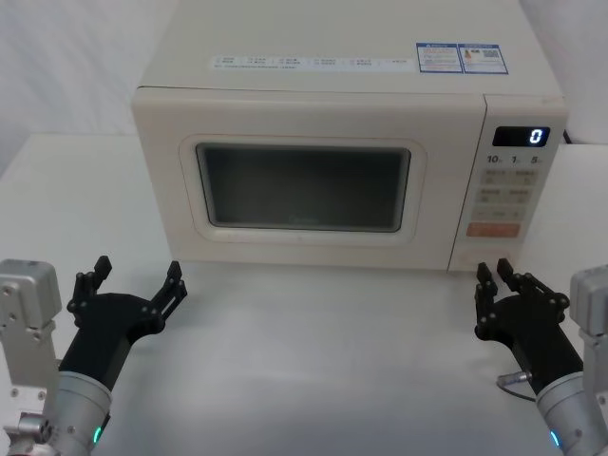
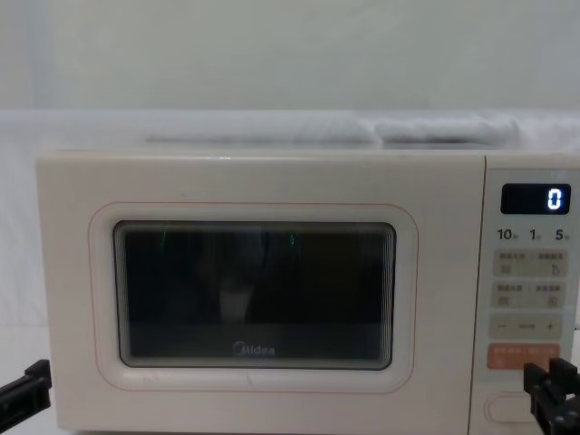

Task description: Press the button to open the microwave door with one hand; close the microwave door with the other hand.

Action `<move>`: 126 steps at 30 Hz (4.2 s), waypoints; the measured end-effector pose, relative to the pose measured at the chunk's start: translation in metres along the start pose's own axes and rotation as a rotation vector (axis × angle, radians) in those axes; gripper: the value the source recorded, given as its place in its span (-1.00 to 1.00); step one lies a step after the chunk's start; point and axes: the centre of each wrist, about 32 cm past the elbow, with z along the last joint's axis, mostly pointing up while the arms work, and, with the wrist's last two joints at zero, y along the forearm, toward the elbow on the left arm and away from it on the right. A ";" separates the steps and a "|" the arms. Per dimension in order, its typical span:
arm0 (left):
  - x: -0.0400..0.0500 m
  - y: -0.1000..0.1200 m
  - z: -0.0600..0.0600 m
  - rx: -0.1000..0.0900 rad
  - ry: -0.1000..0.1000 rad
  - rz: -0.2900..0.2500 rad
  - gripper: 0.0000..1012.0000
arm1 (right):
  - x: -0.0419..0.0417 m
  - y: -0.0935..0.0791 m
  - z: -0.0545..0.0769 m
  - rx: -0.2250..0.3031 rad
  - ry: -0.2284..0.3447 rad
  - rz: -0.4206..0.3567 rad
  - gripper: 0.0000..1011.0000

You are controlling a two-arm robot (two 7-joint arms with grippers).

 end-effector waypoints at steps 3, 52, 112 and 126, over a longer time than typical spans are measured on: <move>0.0000 0.000 0.000 0.000 0.000 0.000 0.98 | 0.0000 0.000 0.000 0.000 0.000 0.000 -0.72; 0.0000 0.000 0.000 0.000 0.000 0.000 0.98 | 0.0174 0.004 0.019 -0.097 0.100 0.063 -1.00; 0.0000 0.000 0.000 0.000 0.000 0.000 0.98 | 0.0286 0.068 -0.024 -0.165 0.156 -0.009 -1.00; 0.0000 0.000 0.000 0.000 0.000 0.000 0.98 | 0.0307 0.077 -0.025 -0.168 0.135 -0.010 -1.00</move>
